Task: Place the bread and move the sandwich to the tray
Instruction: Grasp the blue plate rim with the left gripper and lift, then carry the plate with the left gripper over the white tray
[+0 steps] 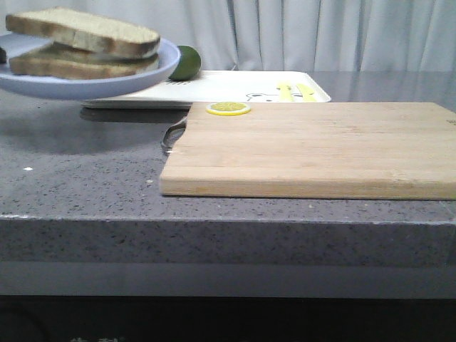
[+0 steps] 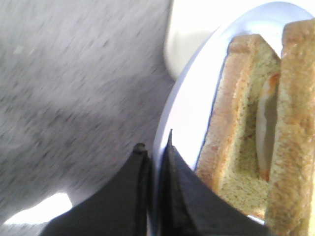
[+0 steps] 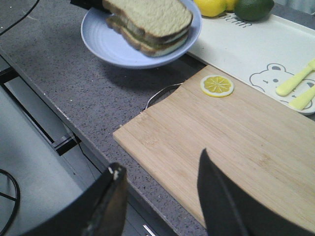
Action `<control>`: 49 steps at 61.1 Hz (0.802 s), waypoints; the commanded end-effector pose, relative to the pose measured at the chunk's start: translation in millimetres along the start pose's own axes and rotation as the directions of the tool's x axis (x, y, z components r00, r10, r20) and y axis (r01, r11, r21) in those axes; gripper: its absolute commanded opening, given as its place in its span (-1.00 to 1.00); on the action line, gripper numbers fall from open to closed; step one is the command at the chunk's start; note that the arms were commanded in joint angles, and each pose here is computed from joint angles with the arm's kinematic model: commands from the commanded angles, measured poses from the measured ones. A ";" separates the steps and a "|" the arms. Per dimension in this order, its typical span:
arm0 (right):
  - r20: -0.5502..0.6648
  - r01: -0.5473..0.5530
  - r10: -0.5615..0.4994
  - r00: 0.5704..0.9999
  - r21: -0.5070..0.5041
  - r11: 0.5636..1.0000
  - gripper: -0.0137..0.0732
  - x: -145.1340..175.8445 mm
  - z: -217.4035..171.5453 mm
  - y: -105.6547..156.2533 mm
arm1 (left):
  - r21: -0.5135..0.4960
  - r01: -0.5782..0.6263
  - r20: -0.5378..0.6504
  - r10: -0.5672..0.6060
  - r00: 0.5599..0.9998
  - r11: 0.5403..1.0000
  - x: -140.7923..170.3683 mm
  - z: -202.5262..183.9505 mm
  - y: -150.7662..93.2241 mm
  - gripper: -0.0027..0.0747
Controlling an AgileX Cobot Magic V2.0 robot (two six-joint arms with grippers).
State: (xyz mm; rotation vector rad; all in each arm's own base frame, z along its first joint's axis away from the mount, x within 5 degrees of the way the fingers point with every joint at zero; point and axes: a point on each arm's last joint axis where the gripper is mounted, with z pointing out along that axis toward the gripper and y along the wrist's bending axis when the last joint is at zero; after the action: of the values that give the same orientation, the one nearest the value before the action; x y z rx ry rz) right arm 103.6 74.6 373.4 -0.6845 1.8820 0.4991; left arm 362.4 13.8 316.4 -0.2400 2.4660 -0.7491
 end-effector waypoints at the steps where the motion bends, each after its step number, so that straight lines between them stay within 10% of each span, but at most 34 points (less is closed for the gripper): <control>1: 0.083 -0.001 -0.001 0.997 0.024 1.000 0.15 -12.0 -5.6 -1.3 | 0.127 0.014 0.171 -0.035 0.985 0.992 -20.5 -30.4 -30.9 -0.98; 17: 0.083 -0.001 -0.001 0.997 0.024 1.000 0.15 -12.0 -5.6 -1.3 | 0.173 -0.063 0.254 0.017 0.967 0.983 -39.4 -27.1 -62.4 -0.98; 49: 0.083 -0.001 -0.001 0.997 0.024 1.000 0.15 -12.0 -5.6 -1.3 | 0.257 0.087 0.052 -0.104 0.993 0.962 -74.3 63.1 -76.9 -0.98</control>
State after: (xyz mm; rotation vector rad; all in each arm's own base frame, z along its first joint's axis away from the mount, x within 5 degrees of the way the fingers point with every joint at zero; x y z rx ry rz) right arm 103.6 74.6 373.4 -0.6845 1.8820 0.4991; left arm 462.5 -48.2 307.0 -0.2432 2.4141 -0.9534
